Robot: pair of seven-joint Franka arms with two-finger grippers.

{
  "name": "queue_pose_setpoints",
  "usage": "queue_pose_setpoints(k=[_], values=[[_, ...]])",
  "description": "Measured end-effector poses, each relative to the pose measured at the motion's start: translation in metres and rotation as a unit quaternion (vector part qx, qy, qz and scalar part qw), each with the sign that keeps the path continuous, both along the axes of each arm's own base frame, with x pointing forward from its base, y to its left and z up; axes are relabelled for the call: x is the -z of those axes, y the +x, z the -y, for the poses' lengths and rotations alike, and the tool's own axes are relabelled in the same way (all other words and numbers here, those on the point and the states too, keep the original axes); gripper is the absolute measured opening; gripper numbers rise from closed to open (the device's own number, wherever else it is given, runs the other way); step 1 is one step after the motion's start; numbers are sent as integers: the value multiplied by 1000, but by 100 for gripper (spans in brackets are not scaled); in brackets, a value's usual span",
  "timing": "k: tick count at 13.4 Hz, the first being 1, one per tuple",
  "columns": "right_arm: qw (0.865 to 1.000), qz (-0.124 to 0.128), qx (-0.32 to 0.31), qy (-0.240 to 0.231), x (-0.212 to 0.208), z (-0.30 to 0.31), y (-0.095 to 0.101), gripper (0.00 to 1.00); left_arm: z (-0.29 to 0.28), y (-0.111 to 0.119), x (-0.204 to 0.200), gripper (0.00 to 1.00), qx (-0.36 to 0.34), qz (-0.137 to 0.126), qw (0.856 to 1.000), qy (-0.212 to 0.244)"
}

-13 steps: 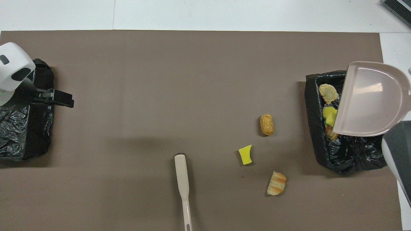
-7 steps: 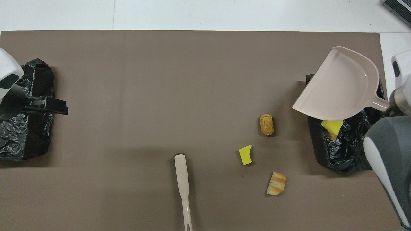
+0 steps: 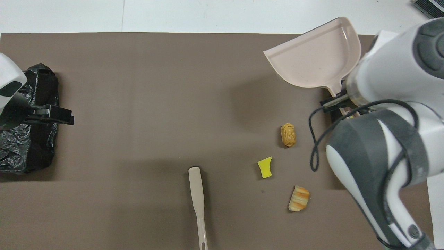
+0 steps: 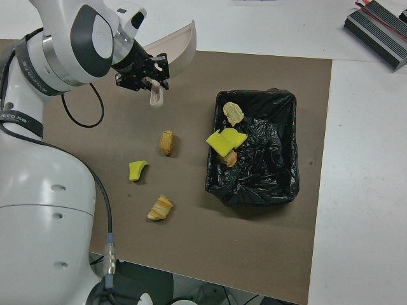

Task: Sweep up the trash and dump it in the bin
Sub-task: 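Set the dustpan back on the table center with the right gripper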

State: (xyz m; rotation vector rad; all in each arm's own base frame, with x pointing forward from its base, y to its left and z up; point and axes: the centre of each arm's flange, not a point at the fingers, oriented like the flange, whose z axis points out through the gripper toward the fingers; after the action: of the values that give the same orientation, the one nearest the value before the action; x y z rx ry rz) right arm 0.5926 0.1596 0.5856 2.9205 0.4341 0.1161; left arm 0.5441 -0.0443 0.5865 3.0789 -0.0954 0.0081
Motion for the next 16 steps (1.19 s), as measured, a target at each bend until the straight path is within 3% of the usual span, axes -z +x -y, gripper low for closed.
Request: queue_pose_setpoints(k=[3,5,8,11,16], values=[[997,26,57,43,32,-83,30,33,0,0,0,100,0,1,1000,0],[994,34,78,66,66,-133,37,33,-1,-1,-5,100,-1,6,1000,0],[991,28,104,86,108,-209,28,33,-1,-2,-11,100,-1,11,1000,-1],[989,15,113,91,149,-271,3,33,-1,-2,-11,100,-1,11,1000,-1],[987,-15,124,102,206,-296,-2,33,-1,-2,-11,100,-1,11,1000,-1]])
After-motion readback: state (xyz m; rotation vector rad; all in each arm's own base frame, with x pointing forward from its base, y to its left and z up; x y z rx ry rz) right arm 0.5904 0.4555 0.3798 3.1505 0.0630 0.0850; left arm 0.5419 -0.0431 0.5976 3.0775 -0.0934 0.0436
